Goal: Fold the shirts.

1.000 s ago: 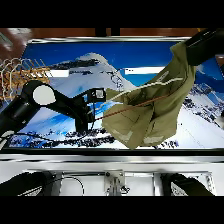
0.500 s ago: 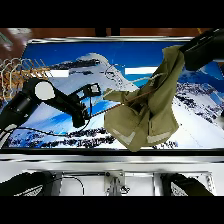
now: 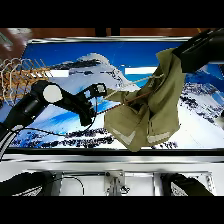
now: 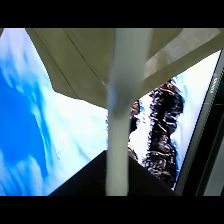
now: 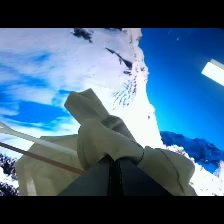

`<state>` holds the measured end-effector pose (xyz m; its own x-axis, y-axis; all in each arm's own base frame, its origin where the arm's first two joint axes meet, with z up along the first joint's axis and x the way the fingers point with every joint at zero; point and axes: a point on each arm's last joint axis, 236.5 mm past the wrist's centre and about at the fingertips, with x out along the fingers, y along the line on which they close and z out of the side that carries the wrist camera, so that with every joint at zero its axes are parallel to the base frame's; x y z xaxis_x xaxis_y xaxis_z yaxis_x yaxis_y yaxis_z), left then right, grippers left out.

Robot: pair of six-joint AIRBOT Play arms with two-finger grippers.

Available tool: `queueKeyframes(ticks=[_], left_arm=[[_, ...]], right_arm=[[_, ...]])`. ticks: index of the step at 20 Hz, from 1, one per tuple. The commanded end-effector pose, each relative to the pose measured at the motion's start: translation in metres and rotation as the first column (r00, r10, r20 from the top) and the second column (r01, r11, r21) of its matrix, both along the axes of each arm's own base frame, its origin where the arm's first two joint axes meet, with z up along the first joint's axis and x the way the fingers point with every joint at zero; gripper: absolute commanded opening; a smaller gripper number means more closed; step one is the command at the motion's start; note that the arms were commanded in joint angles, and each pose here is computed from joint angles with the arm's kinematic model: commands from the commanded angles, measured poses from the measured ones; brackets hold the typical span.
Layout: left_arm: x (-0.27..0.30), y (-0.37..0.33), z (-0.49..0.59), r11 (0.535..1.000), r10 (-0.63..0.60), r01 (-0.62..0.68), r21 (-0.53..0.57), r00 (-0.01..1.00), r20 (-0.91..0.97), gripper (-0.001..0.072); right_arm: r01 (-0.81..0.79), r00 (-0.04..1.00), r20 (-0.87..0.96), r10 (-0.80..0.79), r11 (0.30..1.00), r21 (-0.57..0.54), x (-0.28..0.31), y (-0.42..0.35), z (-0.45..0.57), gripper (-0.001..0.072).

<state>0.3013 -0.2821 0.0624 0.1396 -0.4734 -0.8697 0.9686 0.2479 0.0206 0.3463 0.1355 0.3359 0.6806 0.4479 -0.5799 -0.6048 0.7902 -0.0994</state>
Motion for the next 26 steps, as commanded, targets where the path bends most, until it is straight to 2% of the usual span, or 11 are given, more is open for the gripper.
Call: queueKeyframes(ticks=[1, 6, 11, 15, 18, 23, 26], left_arm=[[0.010, -0.014, -0.001, 0.999, 0.002, -0.001, -0.040, 1.000, 0.030, 0.0051], [0.017, -0.018, -0.013, 0.999, 0.029, -0.029, -0.041, 1.000, 0.012, 0.0051], [0.010, 0.016, -0.014, 0.994, 0.104, -0.102, 0.035, 0.993, -0.060, 0.0051], [0.005, -0.011, -0.004, 0.999, 0.035, -0.036, -0.039, 0.999, -0.025, 0.0051], [-0.011, -0.037, -0.009, 0.998, -0.041, 0.041, -0.044, 0.999, -0.008, 0.0051], [0.025, -0.055, 0.020, 0.987, 0.053, -0.035, -0.155, 0.992, 0.114, 0.0051], [0.033, -0.060, 0.037, 0.982, 0.063, -0.034, -0.186, 0.986, 0.153, 0.0051]], right_arm=[[-0.031, 0.999, -0.040, 0.032, 0.999, 0.015, -0.009, 0.007, -0.005, 0.0080], [-0.078, 0.992, -0.097, 0.082, 0.996, 0.045, -0.024, 0.018, -0.010, 0.0080], [0.034, 0.998, -0.050, -0.036, 0.998, -0.051, -0.007, -0.013, -0.012, 0.0080], [-0.048, 0.996, -0.070, 0.050, 0.998, 0.028, -0.015, 0.012, -0.008, 0.0080], [-0.060, 0.994, -0.084, 0.064, 0.997, 0.044, -0.017, 0.016, -0.009, 0.0080], [-0.087, 0.978, -0.184, 0.097, 0.994, 0.060, -0.036, 0.022, -0.022, 0.0080], [-0.103, 0.972, -0.202, 0.117, 0.991, 0.081, -0.042, 0.027, -0.022, 0.0080]])
